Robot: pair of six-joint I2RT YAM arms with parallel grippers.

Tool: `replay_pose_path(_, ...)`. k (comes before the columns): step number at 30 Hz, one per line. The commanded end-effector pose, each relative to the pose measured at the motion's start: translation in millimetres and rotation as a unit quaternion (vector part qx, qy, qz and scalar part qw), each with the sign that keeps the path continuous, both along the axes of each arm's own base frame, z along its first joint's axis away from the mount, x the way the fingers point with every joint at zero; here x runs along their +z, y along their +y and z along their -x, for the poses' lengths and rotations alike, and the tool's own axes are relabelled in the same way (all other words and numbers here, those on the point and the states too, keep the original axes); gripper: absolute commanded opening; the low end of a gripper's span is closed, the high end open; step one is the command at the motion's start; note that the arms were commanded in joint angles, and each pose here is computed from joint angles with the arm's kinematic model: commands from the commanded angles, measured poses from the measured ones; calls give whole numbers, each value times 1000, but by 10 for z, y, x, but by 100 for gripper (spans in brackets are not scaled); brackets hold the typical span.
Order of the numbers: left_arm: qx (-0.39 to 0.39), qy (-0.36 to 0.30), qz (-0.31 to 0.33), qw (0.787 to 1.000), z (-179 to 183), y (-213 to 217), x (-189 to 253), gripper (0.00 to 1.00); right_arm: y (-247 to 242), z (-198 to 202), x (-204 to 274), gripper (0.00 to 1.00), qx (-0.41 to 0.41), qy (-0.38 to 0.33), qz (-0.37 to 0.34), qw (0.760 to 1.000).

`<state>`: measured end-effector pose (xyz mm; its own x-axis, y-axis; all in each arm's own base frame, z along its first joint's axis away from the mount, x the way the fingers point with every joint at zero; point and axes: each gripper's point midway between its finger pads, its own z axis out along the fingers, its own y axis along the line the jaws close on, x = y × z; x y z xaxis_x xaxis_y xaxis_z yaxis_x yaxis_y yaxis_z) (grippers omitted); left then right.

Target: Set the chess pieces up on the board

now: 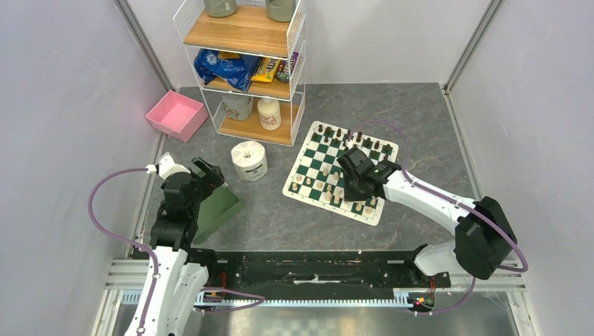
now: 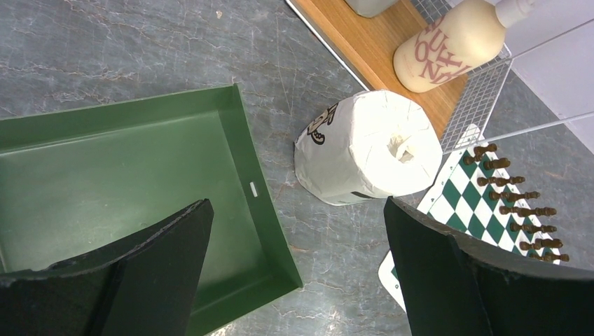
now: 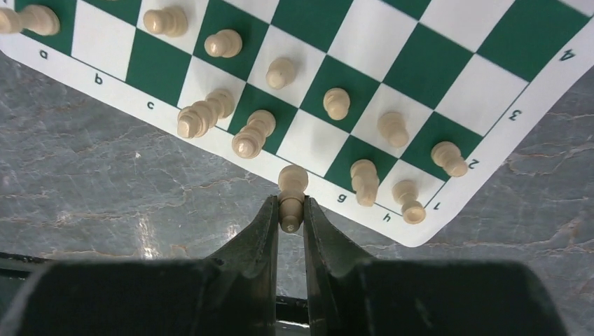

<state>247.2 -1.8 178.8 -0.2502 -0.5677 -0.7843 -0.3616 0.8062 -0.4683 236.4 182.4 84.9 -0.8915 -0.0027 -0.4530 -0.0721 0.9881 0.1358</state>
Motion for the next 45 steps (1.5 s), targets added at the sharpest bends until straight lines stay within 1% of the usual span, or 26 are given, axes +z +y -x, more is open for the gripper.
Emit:
replay_pose_path(1,1,-18,-9,1000,-69,25,85,100,10,10,-107,19,-16,-2,27,999)
replay_pose_path(9,5,-16,-15,1000,-49,51,90,100,-35,-66,-242,19,-29,-3,57,998)
replay_pose_path(17,7,-13,-19,1000,-39,66,57,100,32,-90,-316,20,-27,0,48,998)
replay_pose_path(29,9,-11,-21,1000,-22,74,46,100,15,-61,-466,21,-24,15,61,998)
replay_pose_path(36,8,-8,-19,1000,-27,68,16,100,25,-49,-445,31,-19,15,56,998)
replay_pose_path(39,7,-8,-18,1000,-29,65,12,100,39,-55,-390,38,-18,10,50,999)
replay_pose_path(43,14,-14,-18,1000,-56,83,80,100,28,-71,-172,45,-17,-6,42,999)
replay_pose_path(45,19,-18,-17,1000,-90,95,159,100,8,-87,-37,53,-22,-22,37,999)
